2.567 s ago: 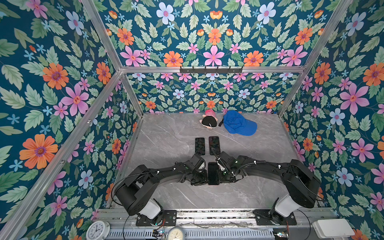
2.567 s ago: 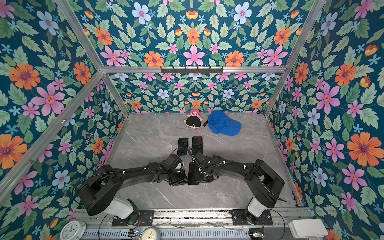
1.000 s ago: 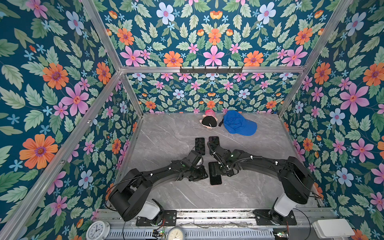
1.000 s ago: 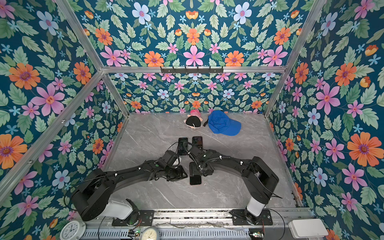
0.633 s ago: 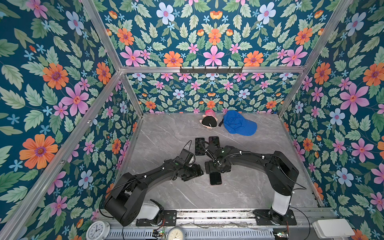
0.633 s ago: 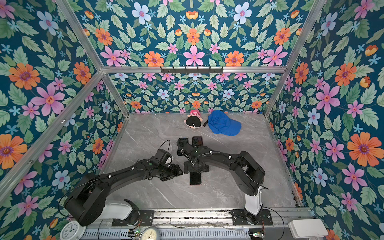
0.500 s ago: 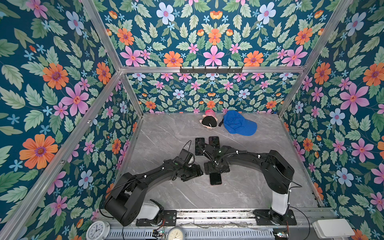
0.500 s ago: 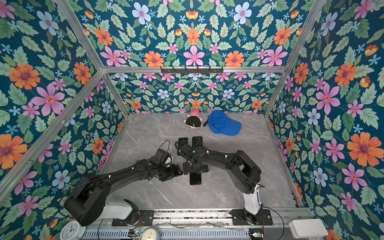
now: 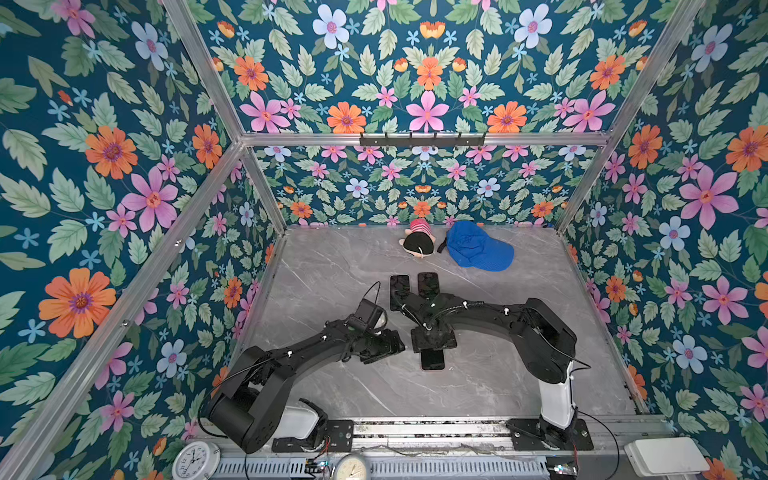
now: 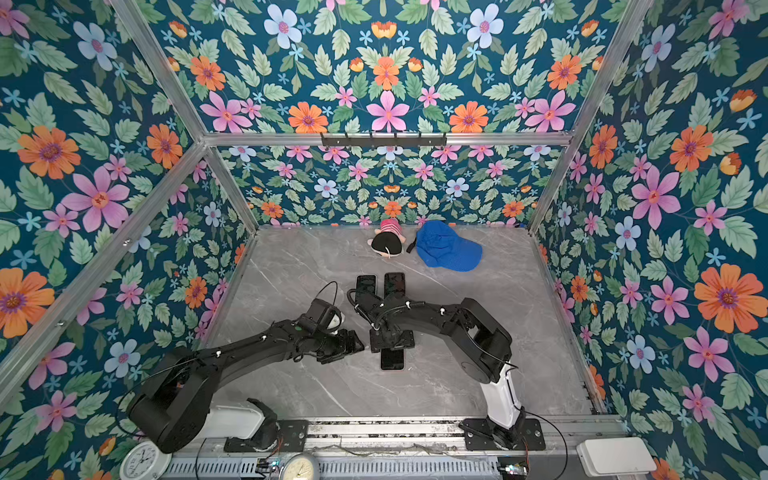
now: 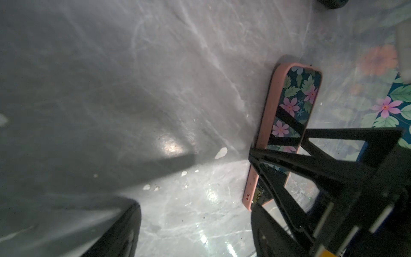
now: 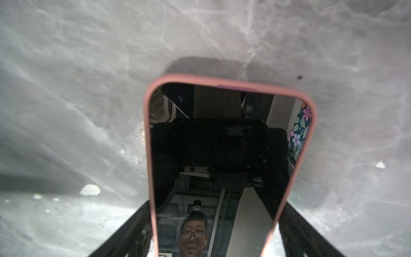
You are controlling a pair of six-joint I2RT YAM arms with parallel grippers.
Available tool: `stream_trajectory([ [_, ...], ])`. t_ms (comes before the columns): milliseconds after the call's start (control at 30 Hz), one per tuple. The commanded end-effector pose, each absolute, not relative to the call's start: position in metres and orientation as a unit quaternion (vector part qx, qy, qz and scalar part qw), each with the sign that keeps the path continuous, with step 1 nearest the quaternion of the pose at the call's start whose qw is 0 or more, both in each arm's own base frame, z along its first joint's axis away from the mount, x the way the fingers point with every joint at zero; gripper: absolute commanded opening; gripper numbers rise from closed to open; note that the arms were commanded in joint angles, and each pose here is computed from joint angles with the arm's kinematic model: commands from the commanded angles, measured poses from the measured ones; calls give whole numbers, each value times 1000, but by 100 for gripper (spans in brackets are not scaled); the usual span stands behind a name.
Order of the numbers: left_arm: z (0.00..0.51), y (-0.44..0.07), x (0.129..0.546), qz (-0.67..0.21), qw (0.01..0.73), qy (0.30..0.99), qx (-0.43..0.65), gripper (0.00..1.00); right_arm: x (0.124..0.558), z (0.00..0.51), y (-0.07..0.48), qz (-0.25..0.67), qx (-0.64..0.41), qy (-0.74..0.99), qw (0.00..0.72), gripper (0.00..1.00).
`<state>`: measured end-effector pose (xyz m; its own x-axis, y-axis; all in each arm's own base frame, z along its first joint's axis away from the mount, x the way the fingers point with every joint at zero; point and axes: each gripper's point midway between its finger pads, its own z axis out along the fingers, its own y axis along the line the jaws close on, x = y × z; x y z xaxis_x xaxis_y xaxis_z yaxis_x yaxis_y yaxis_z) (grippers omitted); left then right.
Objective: Put the phone into the phone case
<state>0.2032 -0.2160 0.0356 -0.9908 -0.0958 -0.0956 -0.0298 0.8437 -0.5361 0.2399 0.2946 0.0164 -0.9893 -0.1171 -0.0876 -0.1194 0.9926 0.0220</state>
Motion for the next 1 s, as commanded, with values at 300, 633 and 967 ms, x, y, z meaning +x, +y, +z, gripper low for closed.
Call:
stream_trajectory([
  [300, 46, -222, 216, -283, 76, 956, -16, 80, 253, 43, 253, 6, -41, 997, 65, 68],
  [633, 79, -244, 247, -304, 115, 945, 23, 79, 340, 58, 194, 9, -49, 994, 93, 64],
  [967, 80, -254, 265, -307, 112, 945, 34, 79, 412, 47, 174, 9, -62, 994, 90, 63],
])
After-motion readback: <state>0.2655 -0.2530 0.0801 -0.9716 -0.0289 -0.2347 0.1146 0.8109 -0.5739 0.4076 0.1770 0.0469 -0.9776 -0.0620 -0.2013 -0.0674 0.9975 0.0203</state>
